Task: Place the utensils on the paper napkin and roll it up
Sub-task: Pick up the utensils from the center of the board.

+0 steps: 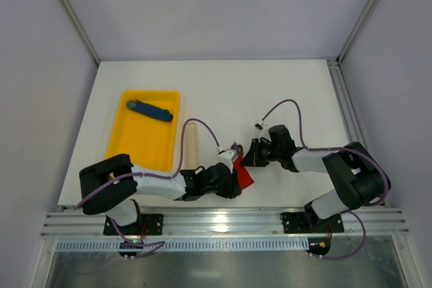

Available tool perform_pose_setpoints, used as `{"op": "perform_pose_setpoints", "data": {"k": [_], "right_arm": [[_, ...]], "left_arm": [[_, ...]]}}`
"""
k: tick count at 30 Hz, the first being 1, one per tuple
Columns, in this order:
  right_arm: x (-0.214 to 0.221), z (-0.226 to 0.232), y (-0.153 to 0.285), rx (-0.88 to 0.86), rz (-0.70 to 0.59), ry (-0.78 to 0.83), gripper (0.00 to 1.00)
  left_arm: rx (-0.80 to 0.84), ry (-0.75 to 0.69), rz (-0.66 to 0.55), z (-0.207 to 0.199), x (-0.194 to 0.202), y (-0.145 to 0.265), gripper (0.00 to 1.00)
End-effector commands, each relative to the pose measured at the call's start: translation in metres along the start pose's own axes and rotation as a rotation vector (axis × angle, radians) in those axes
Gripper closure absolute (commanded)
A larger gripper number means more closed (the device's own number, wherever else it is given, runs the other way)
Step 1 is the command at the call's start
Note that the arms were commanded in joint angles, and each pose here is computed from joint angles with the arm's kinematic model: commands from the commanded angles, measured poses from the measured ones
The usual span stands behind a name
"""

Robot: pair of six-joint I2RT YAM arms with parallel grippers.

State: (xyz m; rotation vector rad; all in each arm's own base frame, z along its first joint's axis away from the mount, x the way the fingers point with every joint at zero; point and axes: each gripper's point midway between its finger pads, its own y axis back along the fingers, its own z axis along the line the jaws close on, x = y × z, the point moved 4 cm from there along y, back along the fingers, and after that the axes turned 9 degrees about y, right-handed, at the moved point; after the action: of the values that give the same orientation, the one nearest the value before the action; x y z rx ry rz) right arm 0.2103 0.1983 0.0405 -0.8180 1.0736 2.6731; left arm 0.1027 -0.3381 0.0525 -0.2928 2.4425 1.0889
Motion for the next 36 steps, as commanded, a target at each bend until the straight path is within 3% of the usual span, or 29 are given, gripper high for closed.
{"op": "perform_pose_setpoints", "data": {"k": [1, 10, 16, 21, 25, 36], "right_arm": [[0.008, -0.003, 0.003, 0.008, 0.012, 0.016, 0.96], [-0.008, 0.014, 0.010, -0.065, -0.088, 0.078, 0.96], [-0.018, 0.021, 0.017, -0.082, -0.133, 0.119, 0.96], [-0.022, 0.024, 0.023, -0.076, -0.155, 0.158, 0.96], [-0.015, 0.021, 0.025, -0.069, -0.153, 0.167, 0.96], [-0.026, 0.037, 0.044, -0.079, -0.220, 0.205, 0.96]], "left_arm": [[-0.084, -0.024, 0.067, 0.024, 0.018, 0.010, 0.66], [-0.056, -0.073, -0.048, -0.033, -0.041, 0.055, 0.40], [-0.128, -0.112, -0.055, -0.029, -0.063, 0.070, 0.30], [-0.197, -0.048, -0.019, 0.010, -0.070, 0.055, 0.31], [-0.117, 0.029, -0.017, 0.020, -0.075, 0.050, 0.29], [0.144, 0.025, 0.014, 0.014, -0.069, 0.041, 0.27]]}}
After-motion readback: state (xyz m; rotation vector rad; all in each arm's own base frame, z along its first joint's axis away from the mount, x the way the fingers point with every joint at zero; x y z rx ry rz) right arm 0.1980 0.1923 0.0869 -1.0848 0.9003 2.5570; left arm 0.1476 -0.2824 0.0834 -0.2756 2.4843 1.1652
